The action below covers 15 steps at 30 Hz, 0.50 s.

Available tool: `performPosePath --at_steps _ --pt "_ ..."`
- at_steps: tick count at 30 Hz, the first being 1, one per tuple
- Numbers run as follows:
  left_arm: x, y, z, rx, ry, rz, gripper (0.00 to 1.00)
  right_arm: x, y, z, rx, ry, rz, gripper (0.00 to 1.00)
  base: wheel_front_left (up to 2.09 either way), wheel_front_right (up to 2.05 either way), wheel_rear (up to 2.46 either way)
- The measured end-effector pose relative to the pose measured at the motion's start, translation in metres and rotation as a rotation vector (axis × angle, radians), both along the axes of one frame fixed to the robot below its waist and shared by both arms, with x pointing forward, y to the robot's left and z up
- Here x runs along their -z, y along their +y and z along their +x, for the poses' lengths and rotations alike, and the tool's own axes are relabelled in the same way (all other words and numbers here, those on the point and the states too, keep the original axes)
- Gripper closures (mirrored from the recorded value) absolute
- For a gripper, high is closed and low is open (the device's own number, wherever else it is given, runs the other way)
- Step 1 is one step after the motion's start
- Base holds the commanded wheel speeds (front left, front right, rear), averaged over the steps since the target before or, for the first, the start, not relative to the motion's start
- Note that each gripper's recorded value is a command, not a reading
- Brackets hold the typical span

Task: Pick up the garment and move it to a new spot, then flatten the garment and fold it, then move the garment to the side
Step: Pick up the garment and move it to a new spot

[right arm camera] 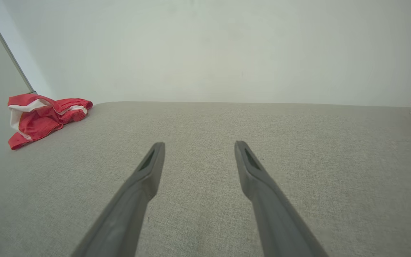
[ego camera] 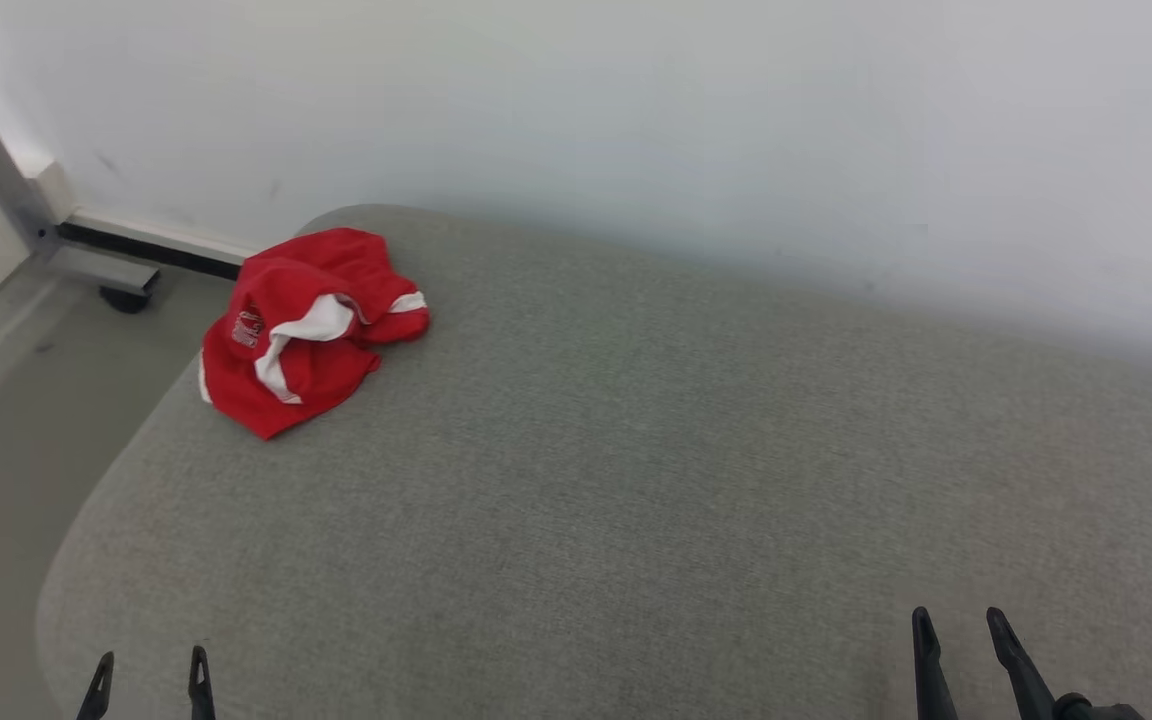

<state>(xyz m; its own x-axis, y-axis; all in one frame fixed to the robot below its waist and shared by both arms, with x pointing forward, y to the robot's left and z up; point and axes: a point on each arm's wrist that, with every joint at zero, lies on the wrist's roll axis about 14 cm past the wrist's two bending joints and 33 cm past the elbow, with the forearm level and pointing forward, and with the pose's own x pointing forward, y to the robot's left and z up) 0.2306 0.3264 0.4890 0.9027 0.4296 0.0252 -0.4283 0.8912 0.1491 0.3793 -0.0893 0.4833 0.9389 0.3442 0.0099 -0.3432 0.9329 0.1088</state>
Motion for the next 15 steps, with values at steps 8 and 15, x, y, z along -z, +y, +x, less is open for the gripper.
performPosePath --at_steps 8,15 --pt "0.004 0.023 -0.039 -0.128 0.009 -0.011 0.0 0.004 0.037 0.008 -0.105 0.012 -0.003 0.0 0.0 0.0 0.0" --pt "0.004 0.031 -0.052 -0.17 0.01 -0.007 0.0 0.004 0.049 0.009 -0.139 0.014 -0.003 0.0 0.0 0.0 0.0"
